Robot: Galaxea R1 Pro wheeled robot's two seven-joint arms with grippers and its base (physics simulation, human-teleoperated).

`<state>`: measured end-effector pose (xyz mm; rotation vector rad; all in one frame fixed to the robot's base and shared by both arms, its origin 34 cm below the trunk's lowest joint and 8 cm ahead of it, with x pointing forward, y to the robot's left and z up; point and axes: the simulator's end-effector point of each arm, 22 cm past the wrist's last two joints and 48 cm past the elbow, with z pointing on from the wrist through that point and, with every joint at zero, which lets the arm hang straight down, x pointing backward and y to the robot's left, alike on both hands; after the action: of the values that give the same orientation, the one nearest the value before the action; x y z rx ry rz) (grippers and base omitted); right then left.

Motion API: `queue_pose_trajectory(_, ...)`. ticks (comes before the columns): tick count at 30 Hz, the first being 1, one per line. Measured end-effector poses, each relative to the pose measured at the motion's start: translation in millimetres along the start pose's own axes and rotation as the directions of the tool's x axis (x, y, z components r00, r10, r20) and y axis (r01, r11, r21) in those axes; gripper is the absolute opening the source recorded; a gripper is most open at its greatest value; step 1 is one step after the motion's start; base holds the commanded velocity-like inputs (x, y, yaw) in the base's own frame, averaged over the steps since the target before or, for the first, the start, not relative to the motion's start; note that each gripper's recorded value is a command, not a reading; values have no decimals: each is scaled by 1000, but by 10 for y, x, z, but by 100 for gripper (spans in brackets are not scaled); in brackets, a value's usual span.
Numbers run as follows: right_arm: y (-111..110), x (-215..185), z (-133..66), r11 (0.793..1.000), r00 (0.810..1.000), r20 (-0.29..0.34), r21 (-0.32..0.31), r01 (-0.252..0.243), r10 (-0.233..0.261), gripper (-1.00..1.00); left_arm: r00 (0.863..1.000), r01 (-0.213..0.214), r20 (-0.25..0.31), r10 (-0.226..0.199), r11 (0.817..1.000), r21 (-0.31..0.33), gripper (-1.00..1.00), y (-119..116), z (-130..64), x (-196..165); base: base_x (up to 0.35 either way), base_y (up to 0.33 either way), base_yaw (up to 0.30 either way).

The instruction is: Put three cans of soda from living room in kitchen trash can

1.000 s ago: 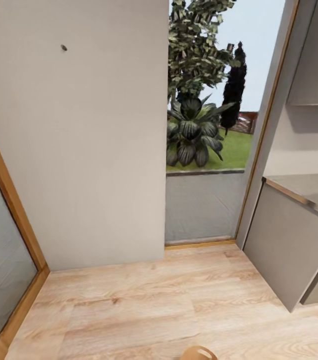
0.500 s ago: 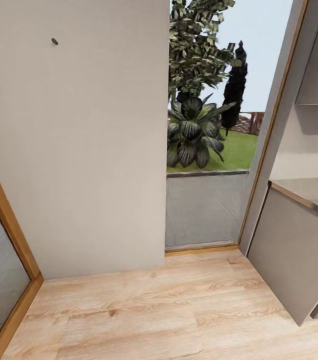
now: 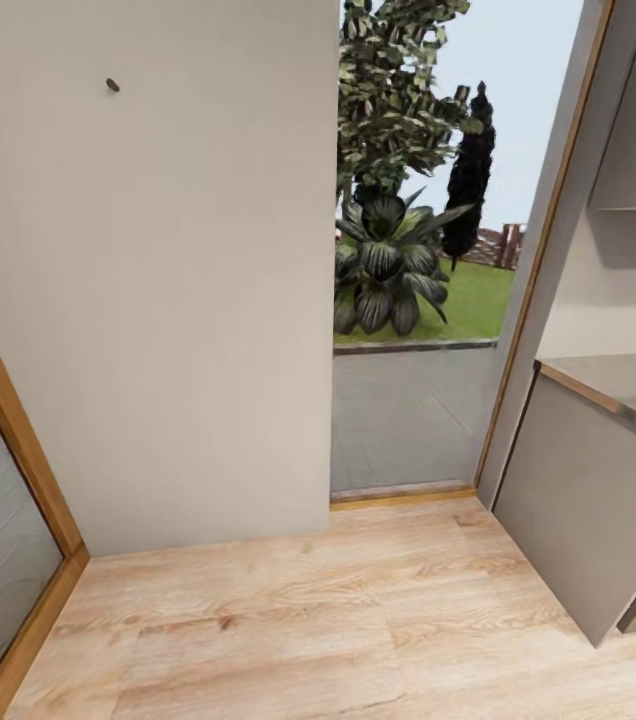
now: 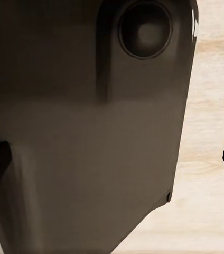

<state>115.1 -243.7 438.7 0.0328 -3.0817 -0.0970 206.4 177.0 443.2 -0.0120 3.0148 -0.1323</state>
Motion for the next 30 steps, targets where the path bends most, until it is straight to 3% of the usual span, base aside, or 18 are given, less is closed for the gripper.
queue_pose_trajectory(9, -48, -54, -5, 1000, 1000, 11, -4, 8, -8, 100, 1000, 0, 1, 0, 1000, 0, 100, -1, 0, -4, -6, 0, 0)
queue_pose_trajectory(12, -58, -297, -17, 1000, 998, 58, -21, 13, -11, 100, 1000, 0, 1, 0, 1000, 1, 100, -4, 0, -4, 0, 0, 0)
queue_pose_trajectory(16, -233, -933, -110, 1000, 988, 152, -14, 13, -11, 100, 1000, 0, 2, 0, 1000, 1, 100, -6, 0, -5, 0, 0, 0)
queue_pose_trajectory(20, -287, -1729, -408, 1000, 985, 173, -8, 11, -10, 100, 1000, 0, 2, 0, 1000, 1, 100, -6, 0, -8, 0, 0, 0)
queue_pose_trajectory(23, -258, -2329, -836, 1000, 982, 191, -1, 16, -16, 100, 1000, 0, 2, 0, 1000, 1, 100, -6, 0, -9, 0, 0, 0)
queue_pose_trajectory(27, -188, -2864, -1239, 1000, 978, 207, 0, 20, -20, 100, 1000, 0, 3, 0, 1000, 1, 100, -7, 0, -10, 0, 0, 0)
queue_pose_trajectory(30, -172, -3149, -1419, 1000, 976, 219, 6, 19, -19, 100, 1000, 0, 3, 0, 1000, 1, 100, -8, 0, -10, 0, 0, 0)
